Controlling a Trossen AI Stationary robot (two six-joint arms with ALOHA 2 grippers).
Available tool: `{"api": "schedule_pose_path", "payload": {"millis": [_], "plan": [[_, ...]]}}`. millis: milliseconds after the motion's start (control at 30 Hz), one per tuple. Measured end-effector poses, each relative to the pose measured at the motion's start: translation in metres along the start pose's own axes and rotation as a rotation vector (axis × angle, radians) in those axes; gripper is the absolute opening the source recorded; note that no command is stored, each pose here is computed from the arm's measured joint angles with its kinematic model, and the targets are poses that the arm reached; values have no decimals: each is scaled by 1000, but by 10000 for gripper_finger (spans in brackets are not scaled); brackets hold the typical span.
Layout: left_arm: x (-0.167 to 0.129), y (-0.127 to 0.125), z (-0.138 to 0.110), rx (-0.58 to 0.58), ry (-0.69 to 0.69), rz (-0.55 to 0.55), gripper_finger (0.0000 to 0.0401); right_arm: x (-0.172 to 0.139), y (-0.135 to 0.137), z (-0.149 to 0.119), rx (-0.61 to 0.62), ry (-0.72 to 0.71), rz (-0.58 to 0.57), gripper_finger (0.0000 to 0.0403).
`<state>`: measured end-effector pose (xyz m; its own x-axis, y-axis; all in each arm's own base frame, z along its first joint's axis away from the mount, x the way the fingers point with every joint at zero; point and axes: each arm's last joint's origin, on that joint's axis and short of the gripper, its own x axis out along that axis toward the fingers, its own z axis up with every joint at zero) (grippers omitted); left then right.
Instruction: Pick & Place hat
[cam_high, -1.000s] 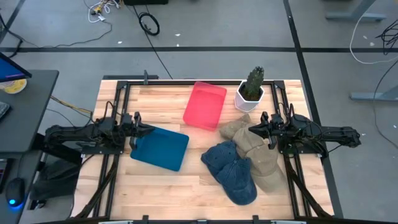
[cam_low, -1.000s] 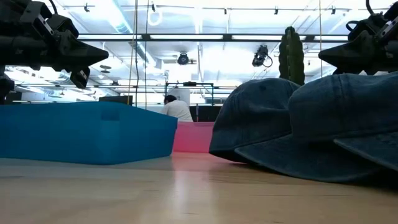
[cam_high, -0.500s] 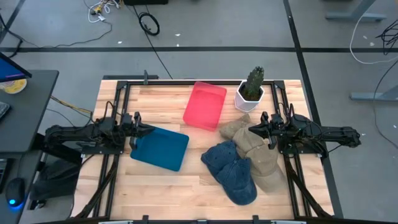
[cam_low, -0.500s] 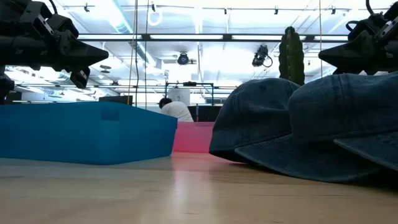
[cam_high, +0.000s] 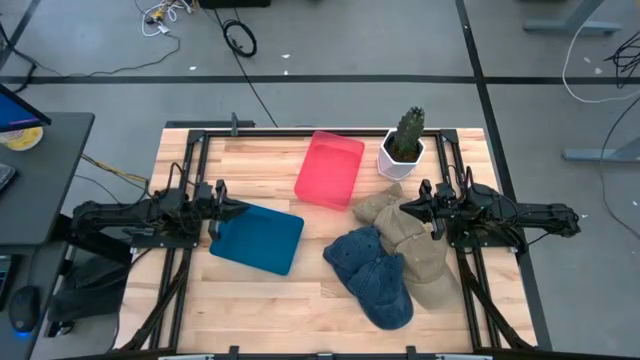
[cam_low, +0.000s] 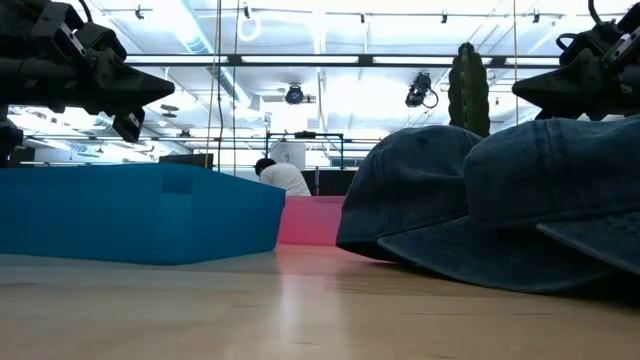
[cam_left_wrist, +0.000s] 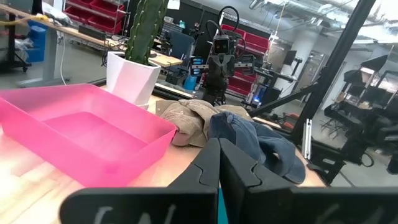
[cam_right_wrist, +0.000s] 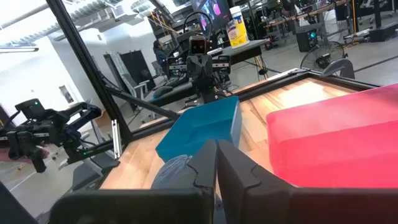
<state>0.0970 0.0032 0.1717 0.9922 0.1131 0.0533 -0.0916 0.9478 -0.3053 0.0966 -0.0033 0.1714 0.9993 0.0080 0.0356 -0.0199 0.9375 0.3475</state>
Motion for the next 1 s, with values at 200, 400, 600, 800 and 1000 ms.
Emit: {"api": "schedule_pose_path", "payload": {"millis": [200, 400, 600, 800, 1000], "plan": [[0, 1, 1, 175, -9, 27, 3, 0, 0, 0, 0, 0, 0, 18], [0, 1, 1, 230, -9, 28, 3, 0, 0, 0, -9, 0, 0, 18], [0, 1, 1, 125, -13, 28, 3, 0, 0, 0, -113, -3, -1, 18], [0, 0, 3, -26, -39, 26, 3, -1, 3, 16, -112, -184, -35, 18], [-1, -3, 15, -15, -172, 18, 3, -12, 12, 45, -146, -538, -46, 18]]}}
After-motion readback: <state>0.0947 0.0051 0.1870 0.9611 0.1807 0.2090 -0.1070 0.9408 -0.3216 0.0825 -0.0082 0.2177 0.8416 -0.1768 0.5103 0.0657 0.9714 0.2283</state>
